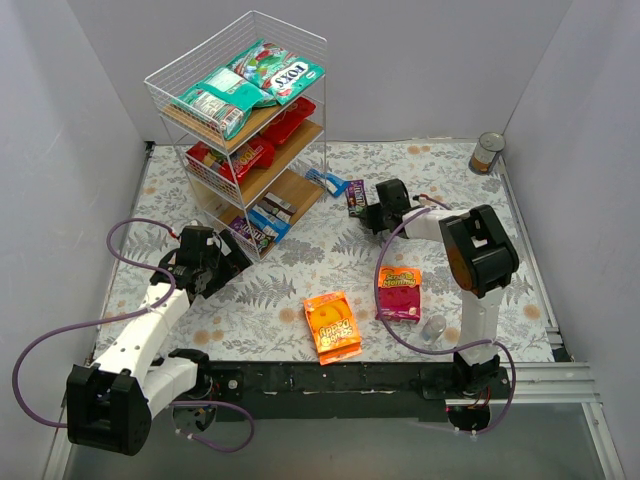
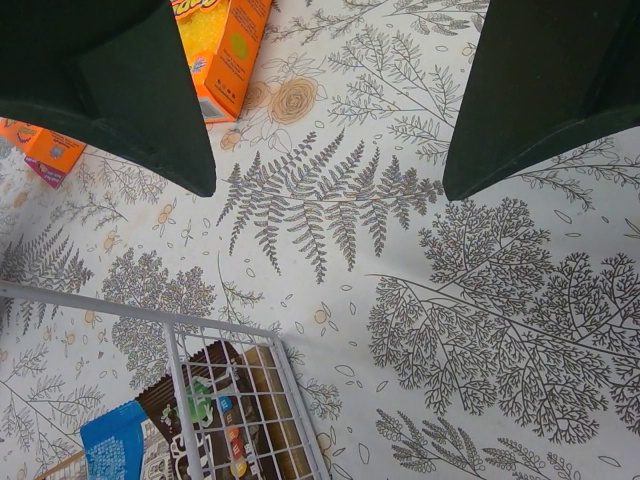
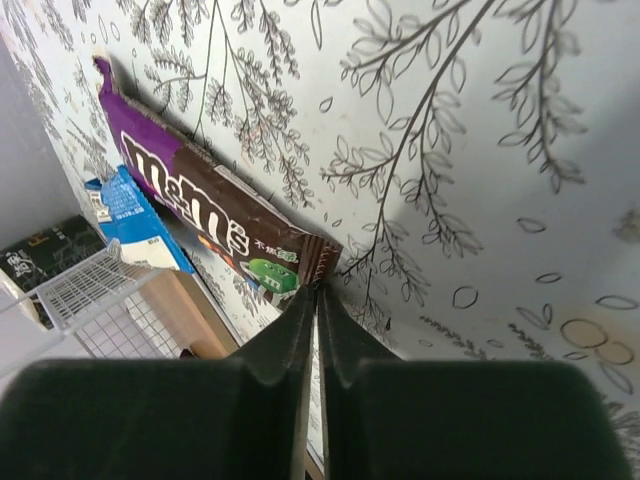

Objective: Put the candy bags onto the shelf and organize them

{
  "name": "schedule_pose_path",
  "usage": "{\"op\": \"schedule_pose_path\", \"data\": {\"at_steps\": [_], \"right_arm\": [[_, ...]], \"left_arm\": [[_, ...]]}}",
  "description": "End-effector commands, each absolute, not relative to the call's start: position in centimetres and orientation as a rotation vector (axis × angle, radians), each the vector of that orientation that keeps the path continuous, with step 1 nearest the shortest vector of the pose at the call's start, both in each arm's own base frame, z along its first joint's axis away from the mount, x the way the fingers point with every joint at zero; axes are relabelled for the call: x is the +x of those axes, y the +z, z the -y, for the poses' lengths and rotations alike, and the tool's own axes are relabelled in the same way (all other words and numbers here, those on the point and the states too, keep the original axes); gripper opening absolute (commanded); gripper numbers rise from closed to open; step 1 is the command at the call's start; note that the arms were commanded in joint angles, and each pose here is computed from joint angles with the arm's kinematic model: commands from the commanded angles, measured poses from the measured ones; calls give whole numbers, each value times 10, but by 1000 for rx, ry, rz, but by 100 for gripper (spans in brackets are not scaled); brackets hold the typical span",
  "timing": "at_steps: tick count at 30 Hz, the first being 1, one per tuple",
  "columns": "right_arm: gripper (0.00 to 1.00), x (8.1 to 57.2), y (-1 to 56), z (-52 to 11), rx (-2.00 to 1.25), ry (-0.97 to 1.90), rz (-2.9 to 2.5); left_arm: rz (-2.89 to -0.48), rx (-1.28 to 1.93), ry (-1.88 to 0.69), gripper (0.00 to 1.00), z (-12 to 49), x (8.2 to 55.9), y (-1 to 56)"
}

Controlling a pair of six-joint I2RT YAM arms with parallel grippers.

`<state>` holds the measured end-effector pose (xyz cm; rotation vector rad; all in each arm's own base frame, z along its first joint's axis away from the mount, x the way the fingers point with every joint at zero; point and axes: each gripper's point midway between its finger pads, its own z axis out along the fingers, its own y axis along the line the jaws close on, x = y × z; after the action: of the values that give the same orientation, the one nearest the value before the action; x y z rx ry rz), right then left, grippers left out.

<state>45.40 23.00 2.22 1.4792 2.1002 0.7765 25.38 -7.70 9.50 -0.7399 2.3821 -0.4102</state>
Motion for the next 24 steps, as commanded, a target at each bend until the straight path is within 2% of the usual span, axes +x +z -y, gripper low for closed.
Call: {"op": "schedule_pose_path", "data": {"at_steps": [1,10,14,24], "right_arm": [[2,439,3,-208,1473,649,-2143],[1,424,25,-194,1236,630,-2251],[1,396,33,-191,1086,656,-2356],[1,339,54,-213,450,821,-2621]], "left_arm": [[-2345,-725,-402,98,75,263,108],[-2343,-720,-422,98,77,263,106],[-2342,-701,-437,98,80,267,106],[-2389,-640,-581,98,102,264,98]]}}
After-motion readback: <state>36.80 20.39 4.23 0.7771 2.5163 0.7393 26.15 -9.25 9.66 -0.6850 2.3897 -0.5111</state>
